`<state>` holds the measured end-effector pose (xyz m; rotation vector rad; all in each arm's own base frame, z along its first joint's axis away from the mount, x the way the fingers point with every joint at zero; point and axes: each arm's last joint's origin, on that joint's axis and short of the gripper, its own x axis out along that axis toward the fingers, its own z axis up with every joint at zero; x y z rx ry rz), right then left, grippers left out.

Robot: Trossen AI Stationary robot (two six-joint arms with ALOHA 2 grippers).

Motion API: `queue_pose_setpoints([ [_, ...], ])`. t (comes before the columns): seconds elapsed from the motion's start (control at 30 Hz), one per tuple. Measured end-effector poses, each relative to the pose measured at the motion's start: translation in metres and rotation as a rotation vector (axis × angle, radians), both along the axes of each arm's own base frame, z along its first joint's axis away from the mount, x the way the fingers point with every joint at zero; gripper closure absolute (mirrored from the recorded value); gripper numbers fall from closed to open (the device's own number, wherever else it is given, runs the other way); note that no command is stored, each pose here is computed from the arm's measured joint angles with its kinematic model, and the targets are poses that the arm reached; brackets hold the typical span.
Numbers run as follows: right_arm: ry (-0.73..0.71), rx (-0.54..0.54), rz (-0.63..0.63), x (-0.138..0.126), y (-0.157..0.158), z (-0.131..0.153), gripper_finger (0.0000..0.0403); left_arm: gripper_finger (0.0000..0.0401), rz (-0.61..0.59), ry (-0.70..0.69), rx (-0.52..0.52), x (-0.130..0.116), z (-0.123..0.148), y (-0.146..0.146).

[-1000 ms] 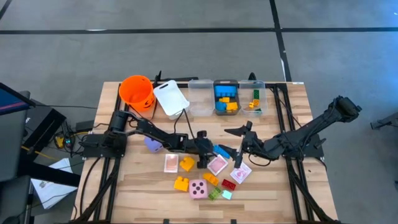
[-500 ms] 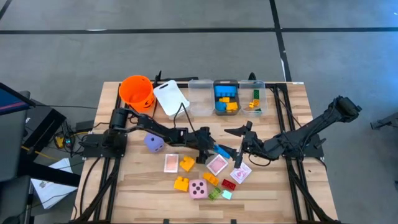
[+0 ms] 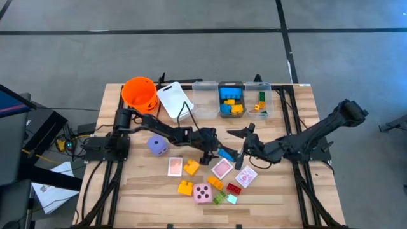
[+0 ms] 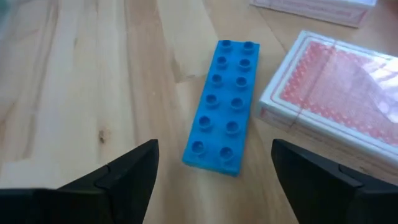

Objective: Pick & Place Toys
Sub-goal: Put the small blue game piece into the right transparent bin

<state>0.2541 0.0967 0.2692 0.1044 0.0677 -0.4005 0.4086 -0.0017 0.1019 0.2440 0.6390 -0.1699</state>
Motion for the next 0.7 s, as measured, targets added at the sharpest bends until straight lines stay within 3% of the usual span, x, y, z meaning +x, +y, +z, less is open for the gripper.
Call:
queue_pose_setpoints([
  [0.47,-0.008,0.0,-0.024,0.007,-0.004,-0.003,0.0085,0.0108,0.012,0.012,-0.077,0.013,-0.016,0.001],
  [0.7,-0.003,-0.004,-0.023,0.007,-0.004,-0.003,0.0085,0.0184,0.004,0.035,-0.082,0.011,-0.018,0.0],
])
